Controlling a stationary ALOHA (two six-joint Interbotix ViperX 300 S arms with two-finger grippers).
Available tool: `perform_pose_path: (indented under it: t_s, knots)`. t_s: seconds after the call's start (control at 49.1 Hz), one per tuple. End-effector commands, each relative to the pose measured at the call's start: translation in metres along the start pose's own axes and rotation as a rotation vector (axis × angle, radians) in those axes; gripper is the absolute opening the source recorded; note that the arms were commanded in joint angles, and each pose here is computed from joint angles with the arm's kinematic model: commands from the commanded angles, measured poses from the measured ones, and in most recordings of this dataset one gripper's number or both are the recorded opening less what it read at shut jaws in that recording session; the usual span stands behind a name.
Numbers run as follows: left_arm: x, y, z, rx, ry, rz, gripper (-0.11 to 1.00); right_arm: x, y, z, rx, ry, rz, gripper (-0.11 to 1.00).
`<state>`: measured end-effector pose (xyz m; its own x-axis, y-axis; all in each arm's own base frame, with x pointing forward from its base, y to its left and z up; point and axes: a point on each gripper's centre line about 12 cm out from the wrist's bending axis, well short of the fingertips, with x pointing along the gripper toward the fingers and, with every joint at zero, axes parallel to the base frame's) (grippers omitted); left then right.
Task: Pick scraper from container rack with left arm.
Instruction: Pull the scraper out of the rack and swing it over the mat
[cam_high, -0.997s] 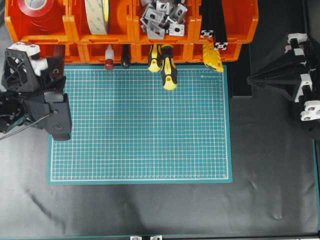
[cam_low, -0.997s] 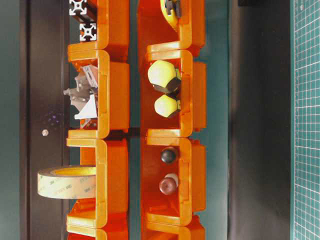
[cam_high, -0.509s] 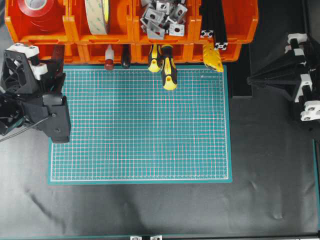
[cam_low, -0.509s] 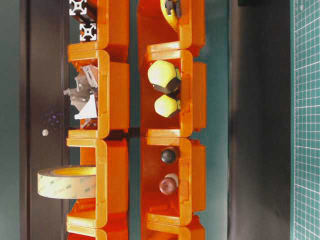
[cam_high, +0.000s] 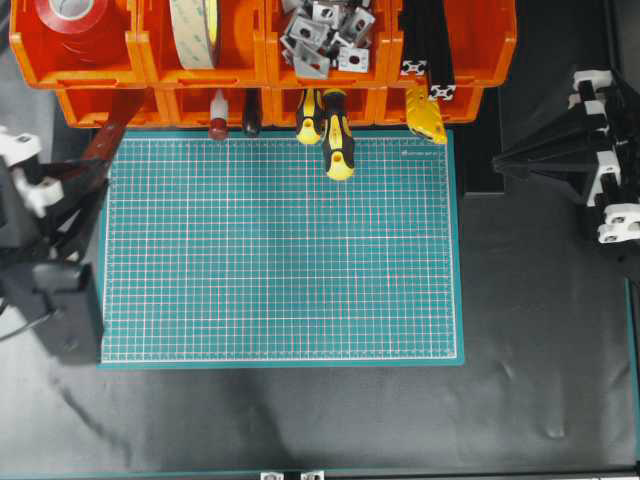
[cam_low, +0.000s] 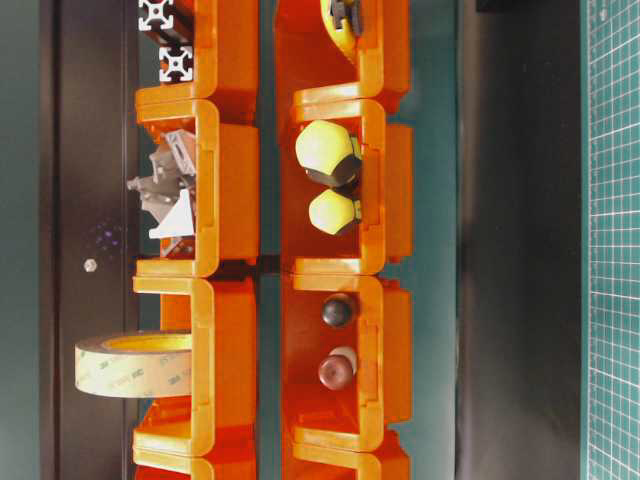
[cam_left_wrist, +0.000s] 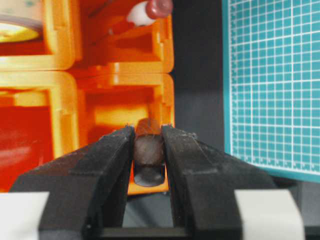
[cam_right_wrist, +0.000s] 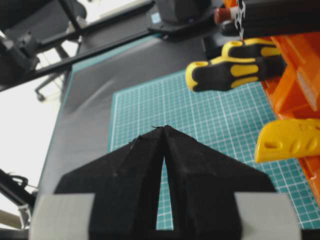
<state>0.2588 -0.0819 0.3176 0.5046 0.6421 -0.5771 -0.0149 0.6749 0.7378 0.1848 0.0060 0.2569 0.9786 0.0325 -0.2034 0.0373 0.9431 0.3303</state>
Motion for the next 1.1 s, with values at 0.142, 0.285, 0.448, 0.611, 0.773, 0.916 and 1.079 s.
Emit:
perform_pose_path:
  t_s: [0.142,0.285,0.448,0.611,0.773,0.916,1.079]
  knots:
    - [-0.048,0.023,0.016,0.054,0.022,0.023,0.20,0.001,0.001,0.003,0.002,-0.008,0.001,-0.01]
    - [-0.071,0.023,0.019,0.108,0.040,0.027,0.20,0.000,0.001,0.004,0.001,-0.010,0.000,-0.01]
    - [-0.095,0.008,0.033,0.137,-0.072,-0.023,0.20,0.000,0.000,0.002,0.004,-0.006,-0.003,-0.01]
    - [-0.105,-0.012,0.064,0.144,-0.199,-0.083,0.20,0.000,-0.001,0.001,0.006,0.005,-0.008,-0.01]
    - [-0.099,-0.031,0.096,0.150,-0.306,-0.128,0.20,-0.005,-0.003,0.000,0.010,0.032,-0.024,-0.01]
    - [-0.068,-0.046,0.111,0.172,-0.367,-0.155,0.20,-0.010,-0.002,0.006,0.012,0.017,-0.029,-0.01]
    - [-0.030,-0.054,0.122,0.182,-0.453,-0.203,0.20,-0.016,-0.001,0.014,0.019,-0.005,-0.031,-0.01]
